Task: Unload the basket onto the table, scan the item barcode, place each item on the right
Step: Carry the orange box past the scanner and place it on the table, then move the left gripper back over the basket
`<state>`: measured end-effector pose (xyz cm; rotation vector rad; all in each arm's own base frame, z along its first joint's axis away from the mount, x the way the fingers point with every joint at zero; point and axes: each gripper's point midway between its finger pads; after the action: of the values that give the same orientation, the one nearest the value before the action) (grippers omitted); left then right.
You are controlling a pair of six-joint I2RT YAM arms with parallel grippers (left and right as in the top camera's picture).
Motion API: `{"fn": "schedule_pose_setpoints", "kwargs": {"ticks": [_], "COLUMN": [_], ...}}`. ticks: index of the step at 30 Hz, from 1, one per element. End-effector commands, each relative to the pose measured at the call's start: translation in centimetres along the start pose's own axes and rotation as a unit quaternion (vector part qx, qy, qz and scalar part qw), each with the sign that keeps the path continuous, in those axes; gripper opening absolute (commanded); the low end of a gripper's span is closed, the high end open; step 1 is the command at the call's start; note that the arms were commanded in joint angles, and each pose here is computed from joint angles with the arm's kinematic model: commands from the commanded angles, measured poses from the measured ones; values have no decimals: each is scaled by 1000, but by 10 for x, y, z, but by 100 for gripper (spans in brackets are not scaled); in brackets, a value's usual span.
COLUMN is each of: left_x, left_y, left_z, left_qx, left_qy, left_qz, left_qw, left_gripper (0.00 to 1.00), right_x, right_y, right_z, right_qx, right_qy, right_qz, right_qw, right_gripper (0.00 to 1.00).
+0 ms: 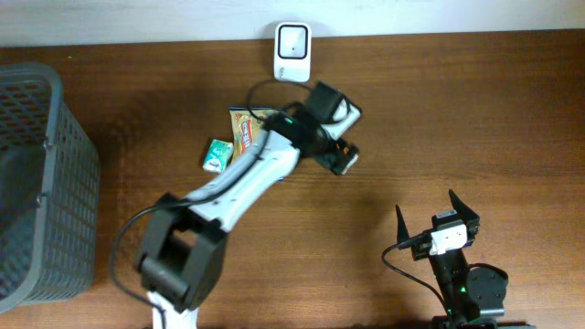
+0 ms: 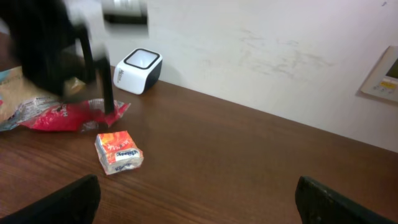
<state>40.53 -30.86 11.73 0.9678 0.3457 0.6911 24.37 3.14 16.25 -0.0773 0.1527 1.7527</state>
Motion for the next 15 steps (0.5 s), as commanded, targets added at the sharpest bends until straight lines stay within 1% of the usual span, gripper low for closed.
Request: {"fn": "schedule_pose_setpoints", "kwargs": {"ticks": [1, 3, 6, 8, 9, 12, 14, 15], "left_x": [88, 122, 161, 192, 199, 219, 239, 248], "left_y": [122, 162, 210, 254, 266, 315, 348, 358], "left_z": [41, 28, 0, -30, -39, -84, -126, -142], "left_qx": [-91, -101, -105, -110, -113, -112, -104, -100], "left_qy": [62, 104, 149, 200, 218, 286, 362, 387], "left_qz": [128, 162, 202, 240, 249, 290, 337, 358], "left_qw": [986, 976, 962, 944, 937, 906, 863, 844], "left_gripper": [99, 99, 99, 99, 99, 99, 99, 99], "right_x": [1, 1, 1, 1, 1, 1, 1, 1], "right_y": [0, 0, 0, 0, 0, 0, 0, 0], "right_z": [-3, -3, -3, -3, -3, -3, -3, -3], "right_qx": [2, 2, 2, 2, 2, 2, 2, 2], "right_qy": [-4, -4, -4, -4, -4, -4, -4, -4], "right_qz": [0, 0, 0, 0, 0, 0, 0, 0], "right_qw": [1000, 1000, 1000, 1000, 1000, 1000, 1000, 1000], "right_gripper": [99, 99, 99, 99, 99, 99, 99, 98]}}
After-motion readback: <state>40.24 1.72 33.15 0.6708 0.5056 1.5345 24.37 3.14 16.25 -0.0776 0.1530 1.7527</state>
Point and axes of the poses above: each gripper's point midway between its finger pads, its own y axis back along the fingers, its own x axis along the line the jaws close on, z = x × y, and after that the axes turned 5 degrees about -y, right-handed
